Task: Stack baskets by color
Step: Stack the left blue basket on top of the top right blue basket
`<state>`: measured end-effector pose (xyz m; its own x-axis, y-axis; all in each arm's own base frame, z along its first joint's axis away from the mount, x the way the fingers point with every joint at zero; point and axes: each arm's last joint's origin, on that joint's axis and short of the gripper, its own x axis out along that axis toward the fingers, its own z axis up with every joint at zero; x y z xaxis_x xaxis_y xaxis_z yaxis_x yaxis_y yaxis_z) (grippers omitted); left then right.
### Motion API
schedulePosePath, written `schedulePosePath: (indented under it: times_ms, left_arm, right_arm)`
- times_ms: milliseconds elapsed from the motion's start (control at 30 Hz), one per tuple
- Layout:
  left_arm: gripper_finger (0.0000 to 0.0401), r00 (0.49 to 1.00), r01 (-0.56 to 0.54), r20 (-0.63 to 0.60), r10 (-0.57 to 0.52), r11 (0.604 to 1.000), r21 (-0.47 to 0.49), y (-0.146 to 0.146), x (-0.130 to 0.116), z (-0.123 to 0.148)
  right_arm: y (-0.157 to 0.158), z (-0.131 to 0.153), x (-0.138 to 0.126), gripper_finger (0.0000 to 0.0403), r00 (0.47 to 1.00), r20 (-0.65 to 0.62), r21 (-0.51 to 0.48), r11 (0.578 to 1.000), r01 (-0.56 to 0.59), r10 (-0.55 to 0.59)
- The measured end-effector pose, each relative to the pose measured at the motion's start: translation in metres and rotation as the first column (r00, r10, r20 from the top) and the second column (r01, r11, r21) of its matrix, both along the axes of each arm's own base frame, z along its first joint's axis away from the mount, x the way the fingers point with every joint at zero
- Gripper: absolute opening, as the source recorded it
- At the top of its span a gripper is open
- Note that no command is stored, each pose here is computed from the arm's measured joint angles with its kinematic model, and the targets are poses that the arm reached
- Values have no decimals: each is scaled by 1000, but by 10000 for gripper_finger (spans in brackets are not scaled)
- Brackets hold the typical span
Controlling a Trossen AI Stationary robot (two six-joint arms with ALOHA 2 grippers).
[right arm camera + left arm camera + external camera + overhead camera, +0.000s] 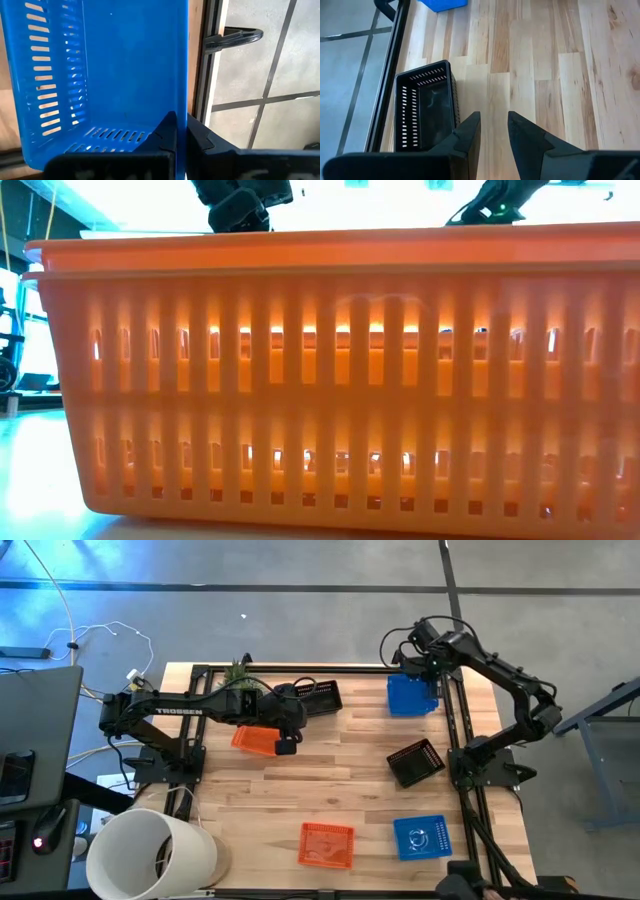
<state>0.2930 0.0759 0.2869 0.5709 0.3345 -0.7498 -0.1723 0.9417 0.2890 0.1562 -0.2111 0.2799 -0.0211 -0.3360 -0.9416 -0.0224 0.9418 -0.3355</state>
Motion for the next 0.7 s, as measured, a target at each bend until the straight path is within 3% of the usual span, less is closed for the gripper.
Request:
schedulePosePath:
  times_ms: [400, 700]
  left_arm:
    - [85, 1000, 1, 0, -1, 1000, -1, 0, 0, 0]
    - [85, 1000, 1, 0, -1, 1000, 0, 0, 0, 0]
  right_arm:
    - [-2, -12, 3, 0, 997, 78, 9, 1000, 5, -6]
    - [-1, -12, 4, 0, 985, 129, 44, 993, 114, -118]
